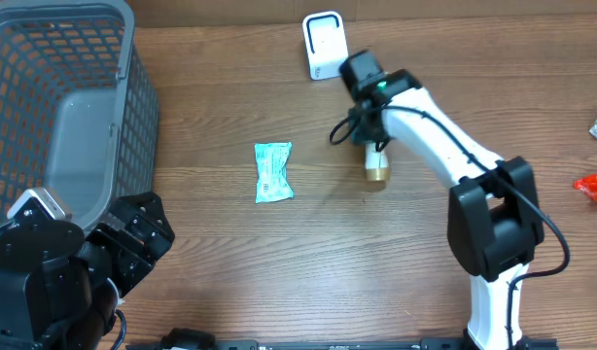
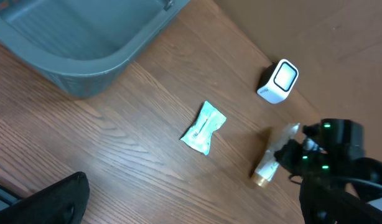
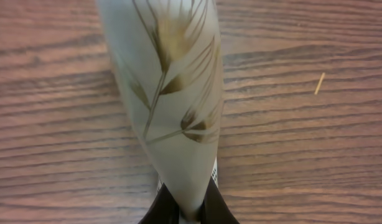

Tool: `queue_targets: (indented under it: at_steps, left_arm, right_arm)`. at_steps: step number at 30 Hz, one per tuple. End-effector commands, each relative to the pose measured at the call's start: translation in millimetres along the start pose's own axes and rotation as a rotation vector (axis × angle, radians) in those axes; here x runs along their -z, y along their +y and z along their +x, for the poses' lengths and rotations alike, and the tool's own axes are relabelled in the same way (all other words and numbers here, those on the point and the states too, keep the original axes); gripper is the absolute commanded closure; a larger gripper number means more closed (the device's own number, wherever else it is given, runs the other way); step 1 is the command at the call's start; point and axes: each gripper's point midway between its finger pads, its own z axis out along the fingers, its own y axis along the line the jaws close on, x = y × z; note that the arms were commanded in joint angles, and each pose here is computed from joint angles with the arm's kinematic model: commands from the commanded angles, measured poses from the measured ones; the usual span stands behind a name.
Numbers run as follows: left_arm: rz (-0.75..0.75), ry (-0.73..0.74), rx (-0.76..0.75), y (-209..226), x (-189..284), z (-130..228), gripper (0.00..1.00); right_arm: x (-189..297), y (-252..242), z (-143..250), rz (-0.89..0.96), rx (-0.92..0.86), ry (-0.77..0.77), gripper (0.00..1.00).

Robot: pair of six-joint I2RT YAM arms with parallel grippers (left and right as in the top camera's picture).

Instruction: Scan the item barcode

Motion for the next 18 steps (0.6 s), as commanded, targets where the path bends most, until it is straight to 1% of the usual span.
queue_targets:
  at_steps: [1, 4, 6, 7, 9, 10, 12, 13, 14, 15, 16, 18]
  left_arm:
    - [-0.001, -0.006, -0.008, 0, 1, -2, 0.00]
    - [-0.001, -0.006, -0.008, 0, 1, -2, 0.00]
    - [-0.001, -0.006, -0.008, 0, 1, -2, 0.01]
    - [-0.001, -0.006, -0.008, 0, 1, -2, 0.00]
    - [-0.001, -0.006, -0.008, 0, 1, -2, 0.00]
    - [-0.001, -0.006, -0.008, 0, 1, -2, 0.00]
    - [-0.001, -0.006, -0.008, 0, 1, -2, 0.01]
    - [-0.001, -0.006, -0.008, 0, 1, -2, 0.00]
    - [-0.001, -0.006, -0.008, 0, 1, -2, 0.00]
    - [-0.001, -0.006, -0.008, 0, 1, -2, 0.00]
    - [-0.001, -0.006, -0.008, 0, 1, -2, 0.01]
    - [-0.001, -0.006, -0.008, 0, 1, -2, 0.00]
  right_arm:
    - [-10, -5, 9, 0.096, -0.019, -0.030, 0.96]
    - [-25, 4, 21, 0.102, -0.037, -0.003, 0.96]
    - [-30, 18, 29, 0.068, -0.041, 0.021, 0.96]
    - [-31, 27, 32, 0.035, -0.035, 0.032, 0.90]
    - [-29, 49, 38, -0.035, -0.012, 0.046, 0.63]
    - [-27, 56, 40, -0.053, -0.003, 0.047, 0.57]
    - [-21, 69, 42, -0.067, 0.022, 0.036, 0.51]
    - [-17, 75, 42, -0.073, 0.033, 0.030, 0.43]
    - [-13, 80, 42, -0.078, 0.043, 0.026, 0.25]
    - [-8, 83, 41, -0.081, 0.050, 0.024, 0.13]
    - [-3, 85, 39, -0.083, 0.054, 0.022, 0.12]
    - [10, 85, 32, -0.084, 0.052, 0.019, 0.12]
